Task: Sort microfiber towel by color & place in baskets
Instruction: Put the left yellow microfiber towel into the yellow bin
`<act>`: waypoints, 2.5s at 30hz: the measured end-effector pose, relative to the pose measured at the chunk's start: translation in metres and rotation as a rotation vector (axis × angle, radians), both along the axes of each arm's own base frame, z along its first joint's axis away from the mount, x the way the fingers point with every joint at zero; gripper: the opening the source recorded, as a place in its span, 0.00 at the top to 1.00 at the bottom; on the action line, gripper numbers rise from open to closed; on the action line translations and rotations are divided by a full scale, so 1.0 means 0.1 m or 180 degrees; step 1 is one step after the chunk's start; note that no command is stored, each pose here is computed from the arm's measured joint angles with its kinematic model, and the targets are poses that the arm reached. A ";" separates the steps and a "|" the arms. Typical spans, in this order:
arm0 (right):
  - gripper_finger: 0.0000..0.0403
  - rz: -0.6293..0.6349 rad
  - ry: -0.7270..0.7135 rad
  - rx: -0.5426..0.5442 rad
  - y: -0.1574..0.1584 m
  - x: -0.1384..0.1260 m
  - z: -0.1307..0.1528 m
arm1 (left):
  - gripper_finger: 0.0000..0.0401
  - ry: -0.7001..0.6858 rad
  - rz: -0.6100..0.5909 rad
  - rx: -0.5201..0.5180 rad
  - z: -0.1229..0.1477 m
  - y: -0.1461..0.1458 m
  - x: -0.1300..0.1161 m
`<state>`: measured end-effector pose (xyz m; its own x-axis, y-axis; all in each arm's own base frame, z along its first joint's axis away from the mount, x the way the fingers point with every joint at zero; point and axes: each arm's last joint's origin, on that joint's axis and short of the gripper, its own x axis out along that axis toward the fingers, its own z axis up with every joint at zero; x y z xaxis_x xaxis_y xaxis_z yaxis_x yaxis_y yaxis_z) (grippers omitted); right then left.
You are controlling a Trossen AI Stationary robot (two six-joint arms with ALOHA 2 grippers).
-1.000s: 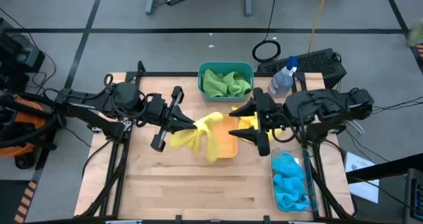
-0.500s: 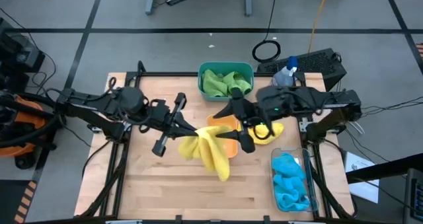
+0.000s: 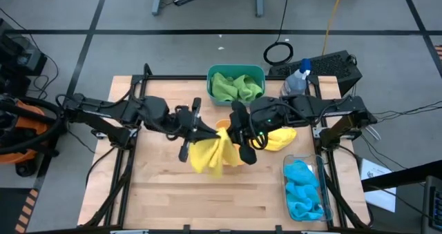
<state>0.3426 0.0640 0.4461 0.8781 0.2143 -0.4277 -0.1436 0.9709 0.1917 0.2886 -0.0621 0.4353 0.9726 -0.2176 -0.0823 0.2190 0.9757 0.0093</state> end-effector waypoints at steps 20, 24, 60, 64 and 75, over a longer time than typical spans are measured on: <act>1.00 -0.1633 0.0665 -0.0223 -0.16 -0.45 0.15 | 0.85 0.1085 0.1191 -0.0642 -0.28 0.17 -0.12; 1.00 -0.1745 0.0770 -0.0233 -0.15 -0.40 0.08 | 0.85 0.1023 0.1266 -0.0756 -0.27 0.21 -0.11; 1.00 -0.1613 0.0641 0.0447 0.10 -0.30 0.08 | 0.58 0.0858 0.1854 -0.0354 -0.61 -0.29 0.28; 1.00 -0.1444 0.0654 0.0403 0.06 -0.33 0.11 | 0.90 0.0772 0.1925 -0.0256 -0.55 -0.17 0.27; 1.00 -0.1195 0.0732 0.0173 -0.01 -0.29 0.08 | 0.99 -0.0007 0.1826 -0.0254 -0.02 0.20 0.01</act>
